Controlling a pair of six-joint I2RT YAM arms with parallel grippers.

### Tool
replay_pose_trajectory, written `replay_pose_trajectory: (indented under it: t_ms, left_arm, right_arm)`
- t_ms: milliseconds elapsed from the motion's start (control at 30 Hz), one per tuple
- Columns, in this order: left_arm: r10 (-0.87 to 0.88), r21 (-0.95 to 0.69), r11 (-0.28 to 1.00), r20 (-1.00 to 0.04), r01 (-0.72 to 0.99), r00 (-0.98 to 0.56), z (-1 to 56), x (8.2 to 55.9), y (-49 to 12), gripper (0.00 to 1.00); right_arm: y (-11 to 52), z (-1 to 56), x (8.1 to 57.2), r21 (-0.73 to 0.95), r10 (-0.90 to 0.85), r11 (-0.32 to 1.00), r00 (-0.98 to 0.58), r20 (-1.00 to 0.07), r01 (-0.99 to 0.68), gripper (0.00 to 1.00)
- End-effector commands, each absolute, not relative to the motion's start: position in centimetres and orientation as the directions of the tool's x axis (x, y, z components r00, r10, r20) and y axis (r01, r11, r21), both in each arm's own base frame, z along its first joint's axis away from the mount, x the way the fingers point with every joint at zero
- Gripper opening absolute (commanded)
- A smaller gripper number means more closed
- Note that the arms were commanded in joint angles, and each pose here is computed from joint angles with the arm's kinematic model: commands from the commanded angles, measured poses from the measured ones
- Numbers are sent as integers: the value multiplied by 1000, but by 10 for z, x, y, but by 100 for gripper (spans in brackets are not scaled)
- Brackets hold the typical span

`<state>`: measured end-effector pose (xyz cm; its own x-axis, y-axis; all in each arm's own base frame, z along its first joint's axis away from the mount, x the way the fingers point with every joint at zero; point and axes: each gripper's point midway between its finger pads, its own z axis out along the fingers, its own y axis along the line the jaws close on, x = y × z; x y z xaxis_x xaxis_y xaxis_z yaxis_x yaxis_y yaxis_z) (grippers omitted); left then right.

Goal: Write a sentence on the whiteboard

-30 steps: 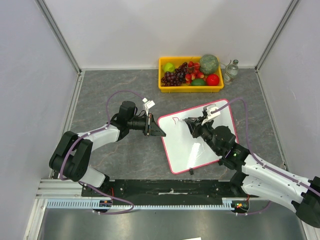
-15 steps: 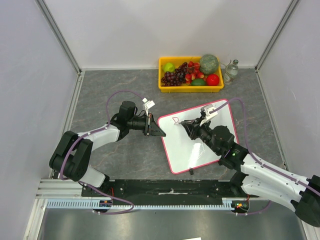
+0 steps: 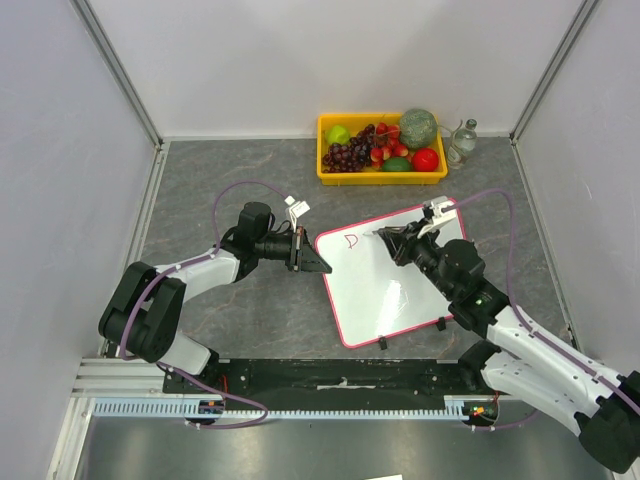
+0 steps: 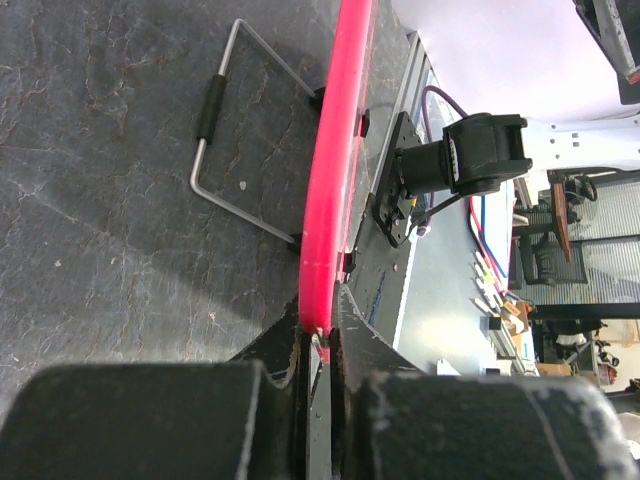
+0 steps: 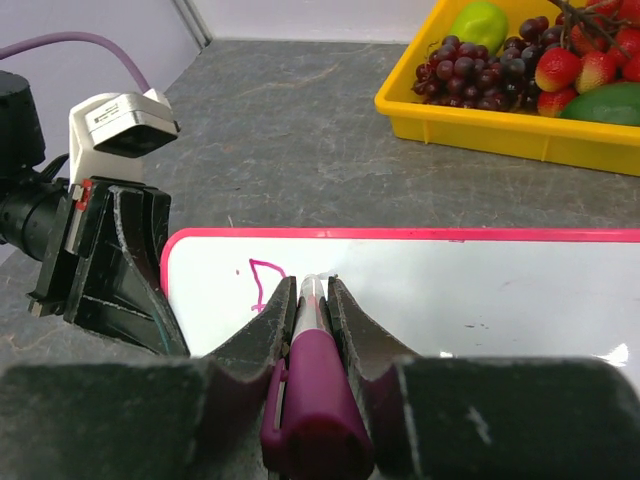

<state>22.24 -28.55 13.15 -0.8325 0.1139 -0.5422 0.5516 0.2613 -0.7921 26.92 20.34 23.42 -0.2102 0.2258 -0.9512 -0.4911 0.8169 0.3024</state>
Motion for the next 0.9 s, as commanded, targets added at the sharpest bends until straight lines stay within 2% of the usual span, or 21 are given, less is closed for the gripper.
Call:
replay_pose_trajectory:
  t_ms: [0, 200, 867]
  left_arm:
    - [175, -742, 253, -597, 621, -783, 118, 214, -284, 2]
    - [175, -742, 256, -594, 619, -785, 117, 215, -283, 2]
    - [176, -742, 252, -596, 621, -783, 118, 213, -283, 2]
  right_arm:
    - [210, 252, 265, 301, 234, 786, -191, -953, -539, 0]
    - [217, 253, 265, 295, 225, 769, -192, -955, -567, 0]
    - [206, 239, 276, 294, 227, 821, -193, -955, -489, 0]
